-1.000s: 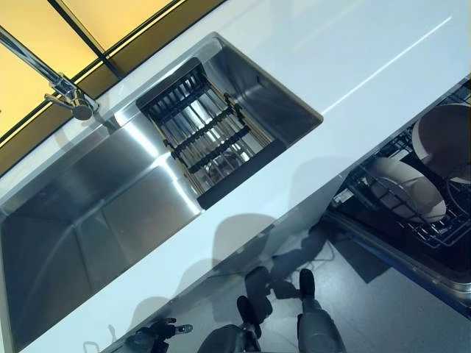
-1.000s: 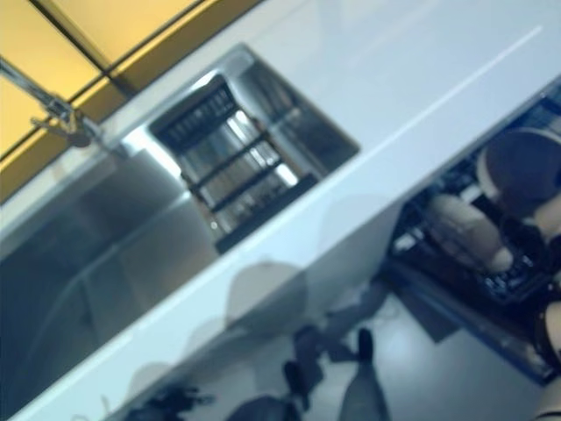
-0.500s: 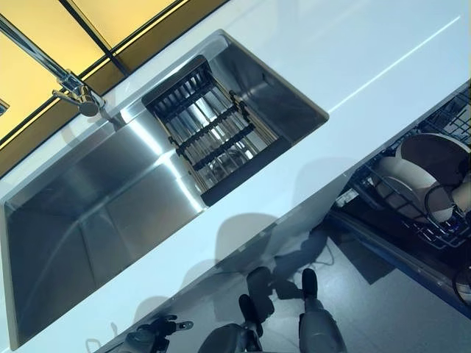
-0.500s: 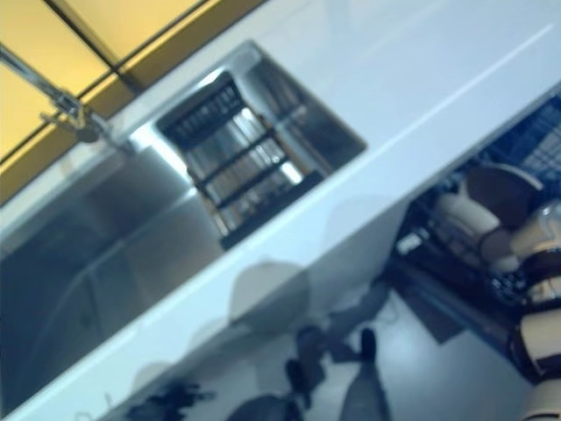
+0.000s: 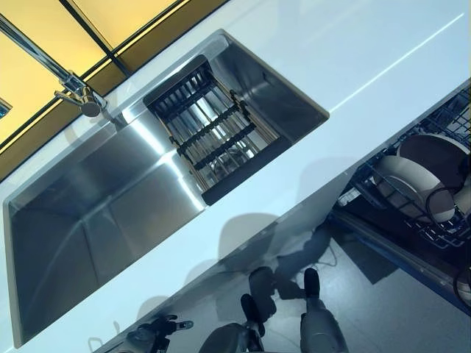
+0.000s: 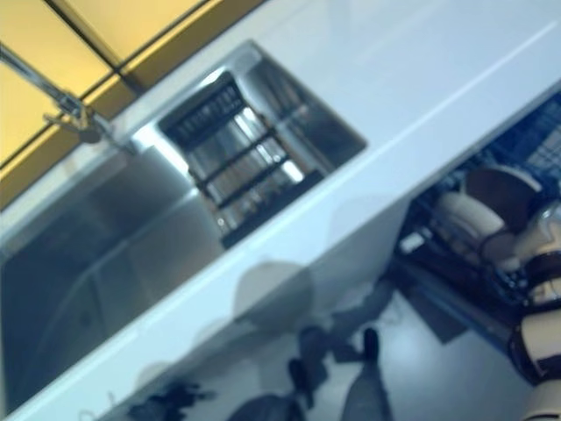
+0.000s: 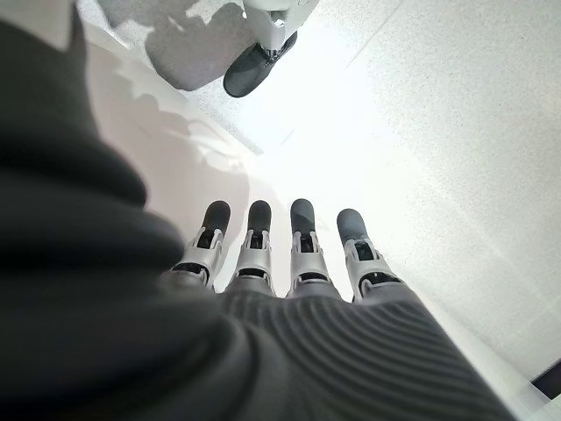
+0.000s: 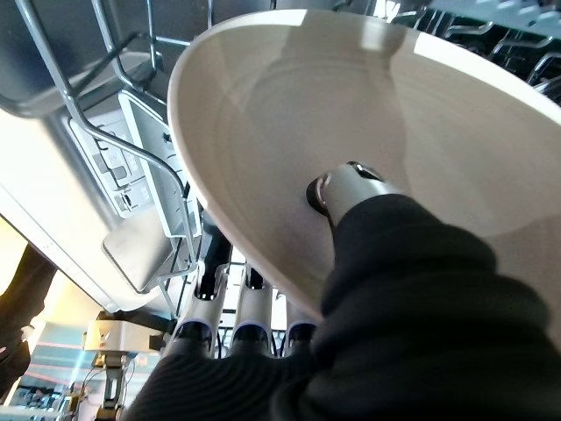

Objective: Take plates into dishwasher

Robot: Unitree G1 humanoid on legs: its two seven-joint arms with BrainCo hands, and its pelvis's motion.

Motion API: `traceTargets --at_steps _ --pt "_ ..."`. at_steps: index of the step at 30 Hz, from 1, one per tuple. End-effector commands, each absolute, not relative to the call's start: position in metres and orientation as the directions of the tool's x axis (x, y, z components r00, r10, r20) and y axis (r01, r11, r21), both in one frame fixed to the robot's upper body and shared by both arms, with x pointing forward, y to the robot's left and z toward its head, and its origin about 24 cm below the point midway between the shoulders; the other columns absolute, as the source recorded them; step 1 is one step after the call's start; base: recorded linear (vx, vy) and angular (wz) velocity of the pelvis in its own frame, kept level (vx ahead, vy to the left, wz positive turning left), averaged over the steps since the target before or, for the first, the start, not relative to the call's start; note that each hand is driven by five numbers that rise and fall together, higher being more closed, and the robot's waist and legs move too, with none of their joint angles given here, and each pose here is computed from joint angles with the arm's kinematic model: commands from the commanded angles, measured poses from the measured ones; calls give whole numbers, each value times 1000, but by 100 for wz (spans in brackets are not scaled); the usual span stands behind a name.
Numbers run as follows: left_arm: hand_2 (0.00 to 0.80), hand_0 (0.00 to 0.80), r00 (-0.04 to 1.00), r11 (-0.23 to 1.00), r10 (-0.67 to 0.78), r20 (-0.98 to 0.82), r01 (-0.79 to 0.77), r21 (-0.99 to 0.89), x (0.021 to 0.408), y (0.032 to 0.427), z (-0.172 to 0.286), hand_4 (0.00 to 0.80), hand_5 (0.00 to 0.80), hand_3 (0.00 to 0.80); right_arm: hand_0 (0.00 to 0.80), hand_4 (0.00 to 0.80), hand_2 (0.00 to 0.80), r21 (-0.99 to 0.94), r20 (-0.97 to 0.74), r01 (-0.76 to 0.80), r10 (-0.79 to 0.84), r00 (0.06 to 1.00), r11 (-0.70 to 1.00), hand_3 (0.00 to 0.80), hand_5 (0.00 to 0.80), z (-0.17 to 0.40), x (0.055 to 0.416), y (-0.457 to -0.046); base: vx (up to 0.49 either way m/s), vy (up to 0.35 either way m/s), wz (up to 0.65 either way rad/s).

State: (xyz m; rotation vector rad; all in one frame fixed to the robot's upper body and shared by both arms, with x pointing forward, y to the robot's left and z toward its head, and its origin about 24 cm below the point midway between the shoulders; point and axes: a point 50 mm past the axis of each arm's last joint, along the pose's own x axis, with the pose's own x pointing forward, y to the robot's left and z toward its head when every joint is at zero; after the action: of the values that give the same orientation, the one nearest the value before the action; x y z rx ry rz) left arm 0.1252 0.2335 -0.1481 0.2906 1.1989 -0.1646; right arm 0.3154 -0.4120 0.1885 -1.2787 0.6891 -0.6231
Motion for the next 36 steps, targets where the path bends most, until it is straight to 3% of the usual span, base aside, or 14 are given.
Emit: traceTargets --at_steps 1,5,7,8,36 --pt "0 0 394 923 81 -916 316 218 146 250 -137 0 0 0 800 800 800 -965 -232 -61 -718 656 256 800 800 167 318 -408 0 0 0" --pt "0 0 394 923 85 -915 314 221 149 250 -136 0 0 0 800 800 800 -931 -322 -86 -689 650 355 800 800 157 318 -405 0 0 0" --pt "0 0 394 925 87 -915 310 221 150 250 -136 0 0 0 615 615 615 -923 -338 -88 -681 650 374 615 615 155 318 -405 0 0 0" --pt "0 0 393 925 89 -915 309 223 151 250 -135 0 0 0 0 0 0 -919 -342 -81 -678 651 386 0 0 153 317 -405 0 0 0" --pt "0 0 375 919 119 -920 308 244 142 260 -136 0 0 0 0 0 0 -941 -220 72 -759 613 331 0 0 209 300 -433 0 0 0"
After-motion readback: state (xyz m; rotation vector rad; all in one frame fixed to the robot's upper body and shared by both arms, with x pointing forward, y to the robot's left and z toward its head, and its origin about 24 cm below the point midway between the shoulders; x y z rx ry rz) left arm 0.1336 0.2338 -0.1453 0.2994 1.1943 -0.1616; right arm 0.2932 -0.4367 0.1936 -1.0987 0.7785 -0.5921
